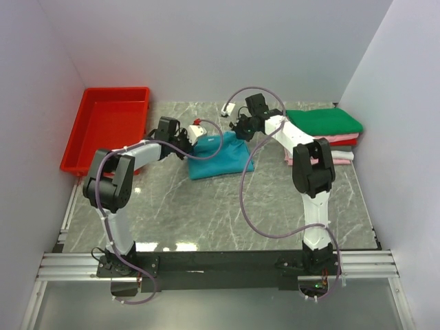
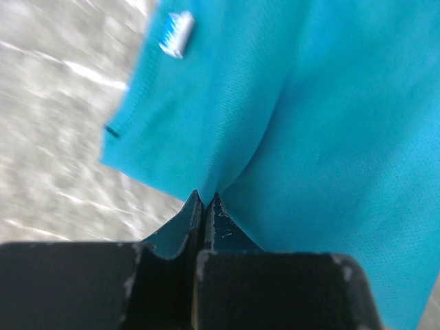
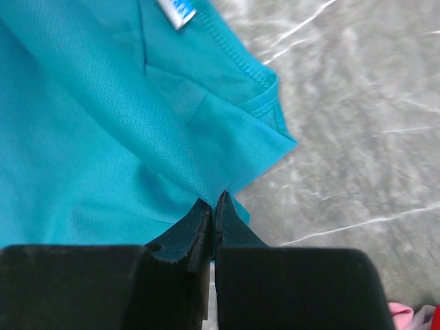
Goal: Fold and stack the t-shirts
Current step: Fold the tshirt
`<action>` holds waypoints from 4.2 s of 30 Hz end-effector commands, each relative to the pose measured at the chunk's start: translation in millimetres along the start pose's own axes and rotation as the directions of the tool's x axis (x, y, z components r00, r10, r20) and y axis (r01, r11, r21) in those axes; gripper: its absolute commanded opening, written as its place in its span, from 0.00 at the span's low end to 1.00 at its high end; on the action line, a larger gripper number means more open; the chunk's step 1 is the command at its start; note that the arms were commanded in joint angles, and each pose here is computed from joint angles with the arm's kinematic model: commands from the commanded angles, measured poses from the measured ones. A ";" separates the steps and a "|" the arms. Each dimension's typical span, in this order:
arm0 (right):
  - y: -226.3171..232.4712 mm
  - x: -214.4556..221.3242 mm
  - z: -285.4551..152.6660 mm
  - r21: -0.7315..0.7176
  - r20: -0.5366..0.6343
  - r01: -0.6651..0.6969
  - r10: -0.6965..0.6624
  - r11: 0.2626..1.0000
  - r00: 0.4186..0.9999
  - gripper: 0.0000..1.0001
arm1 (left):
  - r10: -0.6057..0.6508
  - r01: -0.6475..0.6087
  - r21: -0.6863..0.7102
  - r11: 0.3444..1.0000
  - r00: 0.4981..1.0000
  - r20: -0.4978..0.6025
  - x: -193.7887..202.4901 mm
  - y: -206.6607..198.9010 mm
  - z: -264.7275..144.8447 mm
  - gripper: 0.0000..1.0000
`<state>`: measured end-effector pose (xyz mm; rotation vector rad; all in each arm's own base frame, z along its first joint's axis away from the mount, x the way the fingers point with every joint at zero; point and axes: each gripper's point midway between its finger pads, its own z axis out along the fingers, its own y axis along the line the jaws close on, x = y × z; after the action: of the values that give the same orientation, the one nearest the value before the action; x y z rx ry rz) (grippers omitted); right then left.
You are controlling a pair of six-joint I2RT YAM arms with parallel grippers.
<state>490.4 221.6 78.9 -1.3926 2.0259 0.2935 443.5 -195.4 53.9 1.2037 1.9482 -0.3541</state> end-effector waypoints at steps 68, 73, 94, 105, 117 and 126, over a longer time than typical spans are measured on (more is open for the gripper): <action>223.6 167.0 -146.9 -0.185 -0.063 0.340 -0.356 0.922 0.932 0.00 | -0.079 0.173 0.293 0.940 0.949 -0.304 -29.2 -306.4 -122.9 0.00; 222.0 174.4 -144.6 -0.178 -0.085 0.344 -0.363 0.922 0.928 0.00 | -0.350 0.466 0.184 0.865 0.824 -0.445 -28.2 -330.1 -116.4 0.01; 236.3 176.7 -147.8 -0.246 -0.020 0.357 -0.373 0.901 0.928 0.00 | -0.834 0.840 -0.193 0.507 0.421 -0.358 31.0 -397.8 -140.0 0.00; 171.7 154.1 -119.9 -0.103 -0.118 0.252 -0.263 0.962 0.958 0.00 | -0.858 0.818 -0.258 0.514 0.492 -0.149 5.0 -268.2 -105.7 0.00; 175.1 154.8 -146.1 -0.173 -0.060 0.316 -0.330 0.933 0.942 0.00 | -0.831 0.850 -0.075 0.521 0.486 -0.272 -15.2 -282.8 -116.8 0.00; 229.4 207.8 -155.8 -0.316 -0.084 0.380 -0.425 0.869 0.901 0.00 | -0.732 0.870 0.026 0.493 0.431 -0.528 13.4 -434.4 -127.6 0.01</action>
<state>186.5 98.0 34.2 -1.9417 1.8039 0.3900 48.5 -326.2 69.3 0.3908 2.7863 -0.9780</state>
